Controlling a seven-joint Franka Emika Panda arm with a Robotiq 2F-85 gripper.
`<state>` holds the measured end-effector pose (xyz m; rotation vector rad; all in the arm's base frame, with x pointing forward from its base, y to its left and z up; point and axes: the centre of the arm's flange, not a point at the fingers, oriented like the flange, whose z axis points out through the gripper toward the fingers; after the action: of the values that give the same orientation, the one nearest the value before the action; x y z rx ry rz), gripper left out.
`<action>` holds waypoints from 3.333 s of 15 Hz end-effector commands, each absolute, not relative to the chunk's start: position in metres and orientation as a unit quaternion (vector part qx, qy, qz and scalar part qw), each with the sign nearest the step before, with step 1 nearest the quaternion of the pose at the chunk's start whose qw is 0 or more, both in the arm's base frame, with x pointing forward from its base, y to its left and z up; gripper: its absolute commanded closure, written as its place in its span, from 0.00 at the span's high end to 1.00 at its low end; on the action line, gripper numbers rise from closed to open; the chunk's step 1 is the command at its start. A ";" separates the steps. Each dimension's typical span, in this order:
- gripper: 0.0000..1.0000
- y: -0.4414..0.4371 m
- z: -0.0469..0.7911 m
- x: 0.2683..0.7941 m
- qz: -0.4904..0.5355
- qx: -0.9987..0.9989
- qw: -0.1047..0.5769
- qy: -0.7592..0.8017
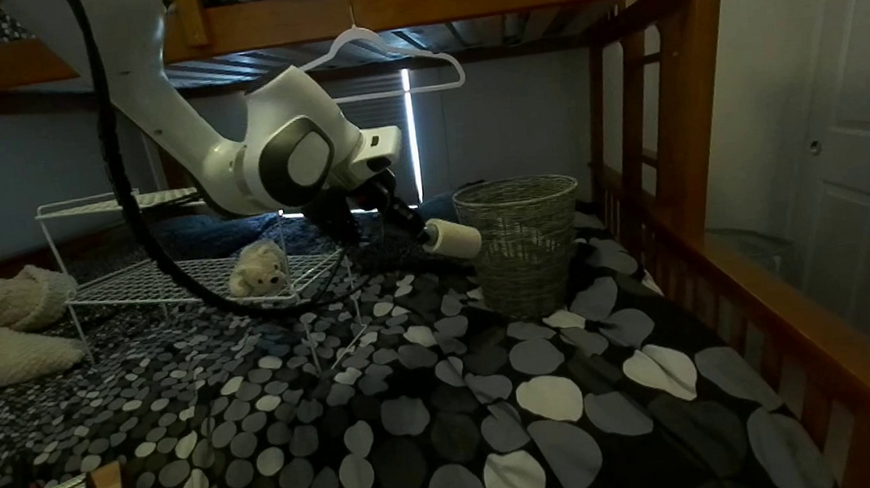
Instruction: Pick up the lint roller from the bed and put it on the top white rack
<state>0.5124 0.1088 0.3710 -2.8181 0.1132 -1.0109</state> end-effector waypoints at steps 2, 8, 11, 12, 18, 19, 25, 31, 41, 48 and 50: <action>0.07 0.145 0.433 0.460 -0.370 -0.921 0.105 -0.058; 0.07 0.184 0.487 0.430 -0.443 -0.869 0.131 -0.178; 0.07 0.194 0.503 0.416 -0.467 -0.845 0.155 -0.208; 0.07 0.195 0.506 0.412 -0.470 -0.843 0.164 -0.205; 0.29 0.205 0.498 0.430 -0.458 -0.855 0.147 -0.194; 0.29 0.205 0.498 0.431 -0.458 -0.855 0.146 -0.194; 0.29 0.205 0.497 0.431 -0.458 -0.855 0.146 -0.194; 0.29 0.205 0.497 0.431 -0.458 -0.855 0.146 -0.194; 0.07 0.263 0.528 0.398 -0.477 -0.829 0.152 -0.248; 0.07 0.313 0.529 0.359 -0.452 -0.798 0.203 -0.344; 0.07 0.329 0.525 0.344 -0.443 -0.788 0.214 -0.371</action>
<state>0.3543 0.3269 0.5198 -2.2421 -0.9335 -1.2844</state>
